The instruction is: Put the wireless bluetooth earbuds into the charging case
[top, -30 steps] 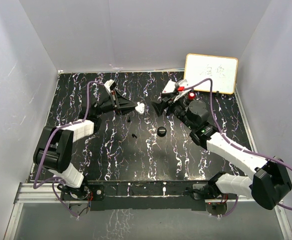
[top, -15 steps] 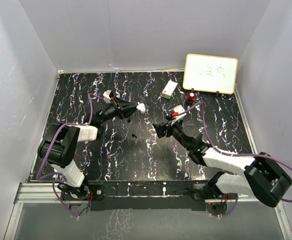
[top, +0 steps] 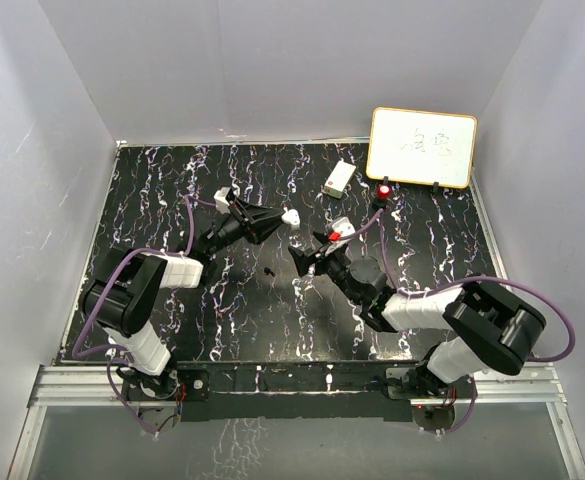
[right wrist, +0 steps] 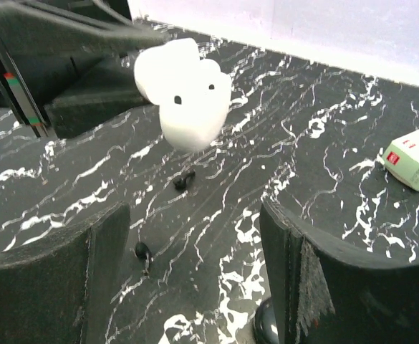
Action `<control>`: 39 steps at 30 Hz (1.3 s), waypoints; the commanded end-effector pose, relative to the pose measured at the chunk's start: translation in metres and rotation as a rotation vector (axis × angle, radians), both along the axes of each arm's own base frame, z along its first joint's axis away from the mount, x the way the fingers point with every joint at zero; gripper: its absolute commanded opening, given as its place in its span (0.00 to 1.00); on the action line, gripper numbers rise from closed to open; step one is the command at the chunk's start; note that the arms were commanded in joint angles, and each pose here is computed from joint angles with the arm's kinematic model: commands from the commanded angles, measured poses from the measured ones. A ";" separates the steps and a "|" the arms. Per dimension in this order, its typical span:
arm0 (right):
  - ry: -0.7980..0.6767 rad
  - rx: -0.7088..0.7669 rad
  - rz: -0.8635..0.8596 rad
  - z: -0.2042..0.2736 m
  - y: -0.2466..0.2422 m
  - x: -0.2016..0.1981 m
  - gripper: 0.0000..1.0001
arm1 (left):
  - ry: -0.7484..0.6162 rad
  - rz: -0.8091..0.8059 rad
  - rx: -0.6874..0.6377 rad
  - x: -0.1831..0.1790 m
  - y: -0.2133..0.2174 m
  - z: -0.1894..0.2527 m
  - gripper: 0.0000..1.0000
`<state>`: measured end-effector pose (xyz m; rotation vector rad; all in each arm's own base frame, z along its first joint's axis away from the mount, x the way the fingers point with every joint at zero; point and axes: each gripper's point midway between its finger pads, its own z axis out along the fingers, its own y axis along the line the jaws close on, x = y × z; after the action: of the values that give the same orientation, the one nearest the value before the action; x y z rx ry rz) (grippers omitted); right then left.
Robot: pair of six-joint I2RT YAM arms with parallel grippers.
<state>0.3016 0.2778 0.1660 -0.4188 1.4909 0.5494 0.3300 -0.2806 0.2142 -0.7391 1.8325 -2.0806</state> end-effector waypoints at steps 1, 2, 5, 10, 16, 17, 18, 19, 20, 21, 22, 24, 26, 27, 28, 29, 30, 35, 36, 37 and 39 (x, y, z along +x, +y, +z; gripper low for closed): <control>-0.143 0.152 -0.068 0.060 0.001 0.013 0.70 | -0.047 0.012 -0.032 -0.005 0.000 0.013 0.00; -0.145 0.157 -0.072 0.060 0.001 0.014 0.70 | -0.045 0.010 -0.031 -0.006 -0.001 0.012 0.00; -0.160 0.171 -0.092 0.064 0.000 0.017 0.70 | -0.044 0.006 -0.029 -0.009 -0.001 0.012 0.00; -0.169 0.166 -0.106 0.065 0.003 0.023 0.71 | -0.041 0.005 -0.030 -0.011 -0.002 0.011 0.00; -0.168 0.156 -0.112 0.062 0.006 0.028 0.70 | -0.053 -0.004 -0.039 -0.013 -0.004 0.018 0.00; -0.167 0.152 -0.117 0.062 0.007 0.029 0.70 | -0.054 -0.005 -0.039 -0.013 -0.004 0.018 0.00; -0.167 0.150 -0.122 0.062 0.006 0.030 0.70 | -0.053 -0.006 -0.040 -0.013 -0.004 0.018 0.00; -0.168 0.146 -0.128 0.061 0.005 0.030 0.70 | -0.054 -0.006 -0.043 -0.014 -0.004 0.019 0.00; -0.168 0.141 -0.135 0.060 0.005 0.031 0.70 | -0.055 -0.008 -0.045 -0.014 -0.004 0.020 0.00; -0.165 0.135 -0.141 0.059 0.004 0.032 0.70 | -0.055 -0.009 -0.046 -0.015 -0.004 0.021 0.00; -0.163 0.134 -0.148 0.058 0.003 0.033 0.70 | -0.056 -0.011 -0.046 -0.015 -0.004 0.022 0.00; -0.161 0.129 -0.158 0.057 0.001 0.034 0.70 | -0.060 -0.012 -0.047 -0.015 -0.004 0.024 0.00; -0.162 0.119 -0.174 0.055 -0.001 0.035 0.70 | -0.061 -0.014 -0.046 -0.016 -0.004 0.025 0.00; -0.162 0.115 -0.182 0.054 -0.003 0.036 0.70 | -0.063 -0.014 -0.046 -0.016 -0.004 0.026 0.00; -0.163 0.112 -0.188 0.054 -0.004 0.036 0.70 | -0.063 -0.015 -0.046 -0.017 -0.004 0.027 0.00; -0.164 0.106 -0.195 0.053 -0.005 0.037 0.70 | -0.063 -0.017 -0.046 -0.017 -0.004 0.027 0.00; -0.166 0.101 -0.203 0.053 -0.006 0.038 0.70 | -0.065 -0.018 -0.046 -0.018 -0.004 0.028 0.00; -0.176 0.087 -0.257 0.055 -0.017 0.041 0.70 | -0.061 -0.024 -0.040 -0.021 -0.004 0.028 0.00; -0.177 0.083 -0.266 0.055 -0.019 0.042 0.70 | -0.058 -0.025 -0.037 -0.022 -0.004 0.027 0.00; -0.178 0.079 -0.276 0.054 -0.023 0.044 0.70 | -0.057 -0.026 -0.035 -0.023 -0.004 0.026 0.00; -0.183 0.074 -0.290 0.056 -0.027 0.046 0.71 | -0.054 -0.027 -0.036 -0.024 -0.003 0.025 0.00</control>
<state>0.3340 0.2701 0.1937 -0.2760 1.3898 0.3981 0.3188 -0.2854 0.2081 -0.7737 1.8572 -2.0798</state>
